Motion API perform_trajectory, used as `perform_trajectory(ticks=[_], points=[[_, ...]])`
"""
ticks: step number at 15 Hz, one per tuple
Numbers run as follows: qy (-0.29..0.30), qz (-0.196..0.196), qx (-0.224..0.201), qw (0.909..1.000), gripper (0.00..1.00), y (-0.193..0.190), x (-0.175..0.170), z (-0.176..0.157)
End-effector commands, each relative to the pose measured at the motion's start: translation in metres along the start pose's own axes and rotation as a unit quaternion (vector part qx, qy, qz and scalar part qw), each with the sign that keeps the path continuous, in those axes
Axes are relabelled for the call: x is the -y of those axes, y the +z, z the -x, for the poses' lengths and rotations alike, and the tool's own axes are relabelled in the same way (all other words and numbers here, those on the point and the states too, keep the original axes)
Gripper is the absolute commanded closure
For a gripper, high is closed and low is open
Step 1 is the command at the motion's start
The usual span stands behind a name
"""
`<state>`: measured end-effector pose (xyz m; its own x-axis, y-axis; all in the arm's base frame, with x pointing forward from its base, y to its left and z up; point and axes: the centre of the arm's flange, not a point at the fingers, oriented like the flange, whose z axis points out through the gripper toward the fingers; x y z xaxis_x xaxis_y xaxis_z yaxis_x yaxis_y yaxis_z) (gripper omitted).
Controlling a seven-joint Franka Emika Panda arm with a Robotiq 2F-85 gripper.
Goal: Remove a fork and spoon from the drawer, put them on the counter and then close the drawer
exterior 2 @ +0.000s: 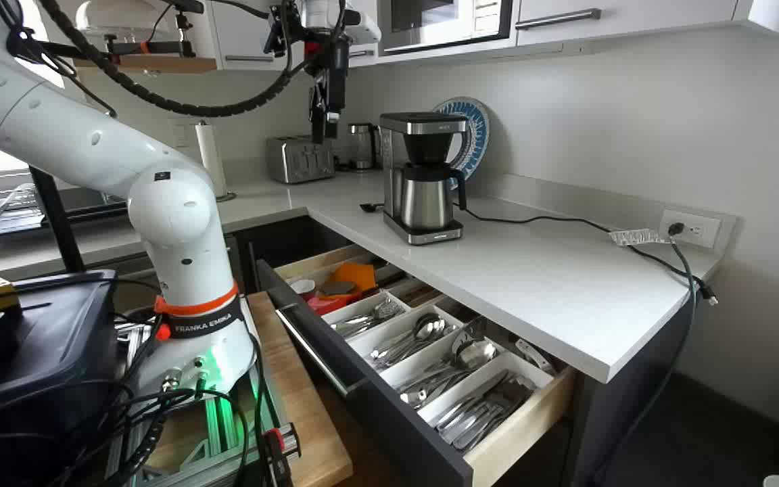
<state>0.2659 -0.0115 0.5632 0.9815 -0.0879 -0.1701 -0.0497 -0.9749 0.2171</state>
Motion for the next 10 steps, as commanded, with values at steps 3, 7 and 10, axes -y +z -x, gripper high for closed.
perform_trajectory(ticks=[3, 7, 10], points=[[0.0, 0.0, 0.0, 1.0, 0.0, 0.0, 0.0, 0.0], [0.0, 0.0, 0.0, 1.0, 0.0, 0.0, 0.0, 0.0], [-0.019, -0.005, 0.038, 0.9991, 0.0, 0.04, 0.016, -0.016]])
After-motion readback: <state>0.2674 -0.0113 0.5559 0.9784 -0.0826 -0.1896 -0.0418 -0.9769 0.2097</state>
